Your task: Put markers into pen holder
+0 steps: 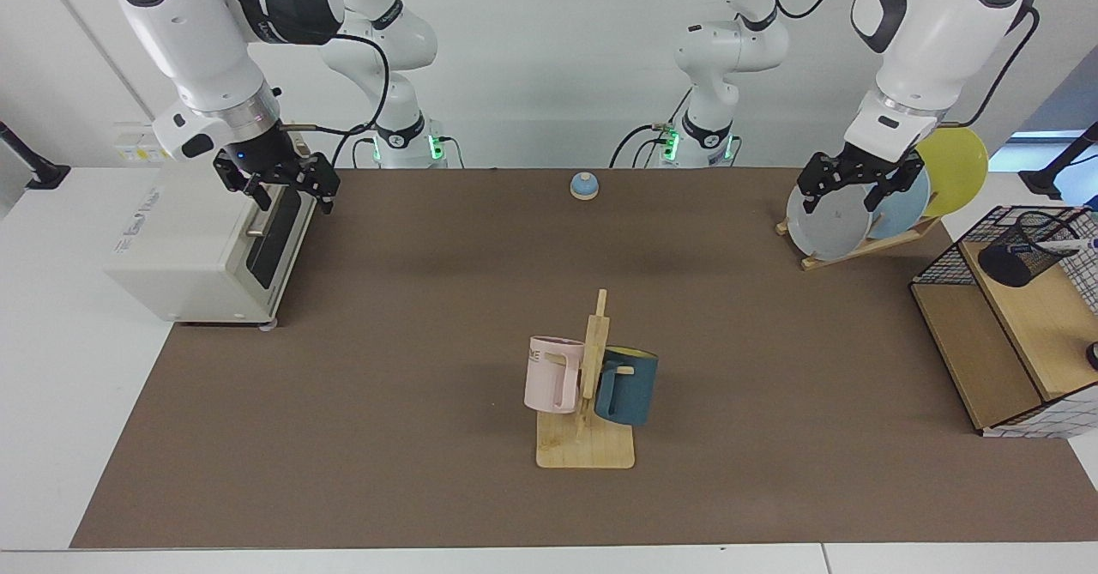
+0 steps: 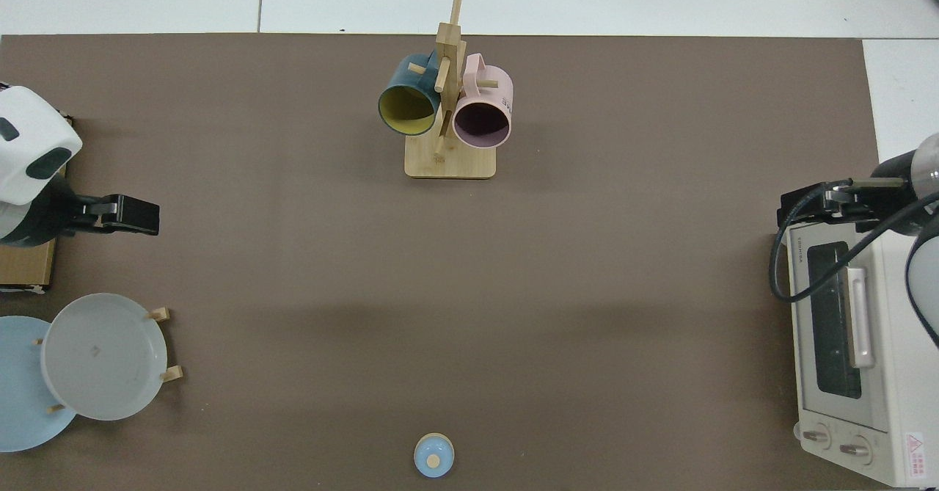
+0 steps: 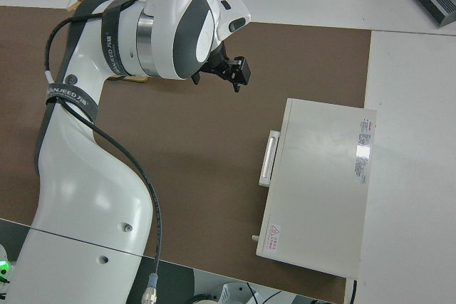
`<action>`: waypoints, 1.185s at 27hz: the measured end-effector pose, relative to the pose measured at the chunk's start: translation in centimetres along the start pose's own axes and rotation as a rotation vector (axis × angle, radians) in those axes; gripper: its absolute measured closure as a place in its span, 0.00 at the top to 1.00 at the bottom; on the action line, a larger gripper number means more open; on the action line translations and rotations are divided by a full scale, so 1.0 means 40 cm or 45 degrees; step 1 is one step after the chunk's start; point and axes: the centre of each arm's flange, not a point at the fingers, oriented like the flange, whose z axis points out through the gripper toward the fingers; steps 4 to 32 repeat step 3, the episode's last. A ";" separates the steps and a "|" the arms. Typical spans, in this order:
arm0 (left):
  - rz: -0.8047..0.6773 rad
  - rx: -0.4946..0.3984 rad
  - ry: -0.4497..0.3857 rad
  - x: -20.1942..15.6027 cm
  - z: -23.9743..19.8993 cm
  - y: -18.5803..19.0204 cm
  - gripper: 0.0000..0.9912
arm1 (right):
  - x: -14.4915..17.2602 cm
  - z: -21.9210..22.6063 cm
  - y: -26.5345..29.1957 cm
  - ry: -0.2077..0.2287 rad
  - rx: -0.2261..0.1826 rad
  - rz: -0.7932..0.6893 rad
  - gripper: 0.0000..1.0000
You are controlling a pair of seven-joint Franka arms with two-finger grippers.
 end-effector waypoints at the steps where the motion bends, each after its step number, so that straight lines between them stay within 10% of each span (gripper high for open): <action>1: 0.000 0.000 -0.001 0.000 0.000 0.000 1.00 | 0.000 0.000 0.003 0.000 0.000 0.002 1.00; 32: 0.000 0.000 -0.003 -0.001 0.001 0.000 1.00 | 0.001 0.000 0.009 0.000 0.000 0.008 1.00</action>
